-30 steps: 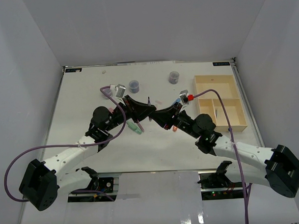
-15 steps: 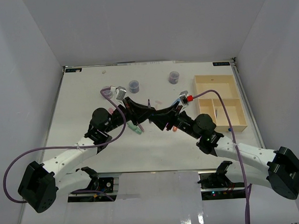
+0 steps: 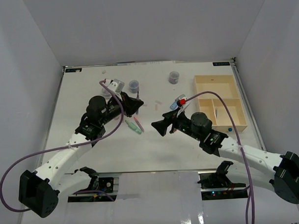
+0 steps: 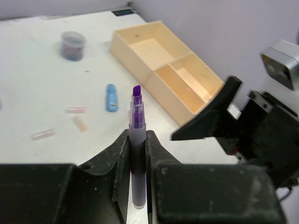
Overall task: Sort the stationery into containers
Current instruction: Close the pen cap on the pen.
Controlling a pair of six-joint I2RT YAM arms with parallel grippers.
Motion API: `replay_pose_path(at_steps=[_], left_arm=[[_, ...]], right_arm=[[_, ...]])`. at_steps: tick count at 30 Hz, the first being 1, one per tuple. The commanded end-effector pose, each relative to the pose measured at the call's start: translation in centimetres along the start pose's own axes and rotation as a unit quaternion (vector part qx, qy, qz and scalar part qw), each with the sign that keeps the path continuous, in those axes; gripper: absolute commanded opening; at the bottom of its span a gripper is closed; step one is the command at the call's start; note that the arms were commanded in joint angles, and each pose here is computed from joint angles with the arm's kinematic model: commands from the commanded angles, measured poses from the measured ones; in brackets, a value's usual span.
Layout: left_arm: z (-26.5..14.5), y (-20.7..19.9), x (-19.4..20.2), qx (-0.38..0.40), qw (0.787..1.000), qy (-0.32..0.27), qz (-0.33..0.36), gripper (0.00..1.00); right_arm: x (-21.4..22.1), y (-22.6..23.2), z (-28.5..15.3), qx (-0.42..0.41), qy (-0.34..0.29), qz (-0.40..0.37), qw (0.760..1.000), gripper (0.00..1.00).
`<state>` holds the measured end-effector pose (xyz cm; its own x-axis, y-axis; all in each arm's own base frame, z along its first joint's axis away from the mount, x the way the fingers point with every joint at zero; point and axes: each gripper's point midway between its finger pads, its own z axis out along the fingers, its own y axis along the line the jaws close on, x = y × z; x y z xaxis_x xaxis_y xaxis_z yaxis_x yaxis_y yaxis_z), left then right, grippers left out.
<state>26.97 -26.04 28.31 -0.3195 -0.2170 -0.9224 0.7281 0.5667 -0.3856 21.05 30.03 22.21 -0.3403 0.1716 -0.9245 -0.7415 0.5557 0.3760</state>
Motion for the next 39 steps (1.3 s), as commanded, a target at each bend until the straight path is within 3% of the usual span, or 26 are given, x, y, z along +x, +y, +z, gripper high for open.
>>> replay_pose_path(at_steps=[1, 8, 9, 11, 13, 15, 16, 18, 19, 22, 29, 39], left_arm=[[-1.5, 4.4, -2.4, -0.090, 0.995, 0.019, 0.037, 0.00], [-4.1, 10.7, -1.3, -0.184, 0.982, 0.048, 0.013, 0.00], [-4.3, 11.2, -1.1, -0.191, 0.980, 0.049, 0.010, 0.00], [-4.6, 11.7, -0.6, -0.196, 0.979, 0.051, 0.007, 0.00], [-4.9, 12.2, 0.3, -0.200, 0.978, 0.057, 0.005, 0.00], [-4.9, 12.0, 0.3, -0.192, 0.979, 0.059, 0.011, 0.00], [-4.9, 11.7, 0.2, -0.186, 0.981, 0.054, 0.017, 0.00], [-5.1, 11.7, 0.0, -0.189, 0.981, 0.048, 0.023, 0.00], [-5.3, 11.8, 0.0, -0.193, 0.980, 0.046, 0.026, 0.00], [-5.7, 11.7, -0.4, -0.201, 0.979, 0.032, 0.025, 0.00], [-6.2, 12.4, -0.7, -0.228, 0.973, 0.021, 0.018, 0.00], [-6.1, 12.3, -0.6, -0.224, 0.974, 0.025, 0.016, 0.00]], right_arm=[[-1.4, -1.9, 0.1, 0.051, 0.016, -0.072, 0.996, 0.90], [-1.5, -4.4, 3.5, 0.071, 0.097, -0.139, 0.983, 0.93], [-0.3, -5.3, 4.5, 0.077, 0.126, -0.145, 0.978, 0.95], [-2.0, -5.9, 6.1, 0.079, 0.130, -0.169, 0.974, 0.99], [0.6, -6.9, 7.6, 0.055, 0.189, -0.184, 0.963, 1.00], [-0.5, -7.7, 9.2, 0.040, 0.203, -0.209, 0.956, 1.00], [2.2, -8.9, 9.7, 0.033, 0.252, -0.201, 0.946, 0.94], [1.0, -9.2, 11.5, 0.021, 0.260, -0.224, 0.939, 0.90], [3.4, -10.4, 11.8, 0.019, 0.301, -0.218, 0.928, 0.87], [4.2, -11.8, 13.9, 0.014, 0.324, -0.243, 0.914, 0.84], [6.5, -14.6, 17.5, 0.005, 0.360, -0.284, 0.889, 0.77], [9.5, -16.8, 20.3, 0.001, 0.380, -0.295, 0.877, 0.67]])
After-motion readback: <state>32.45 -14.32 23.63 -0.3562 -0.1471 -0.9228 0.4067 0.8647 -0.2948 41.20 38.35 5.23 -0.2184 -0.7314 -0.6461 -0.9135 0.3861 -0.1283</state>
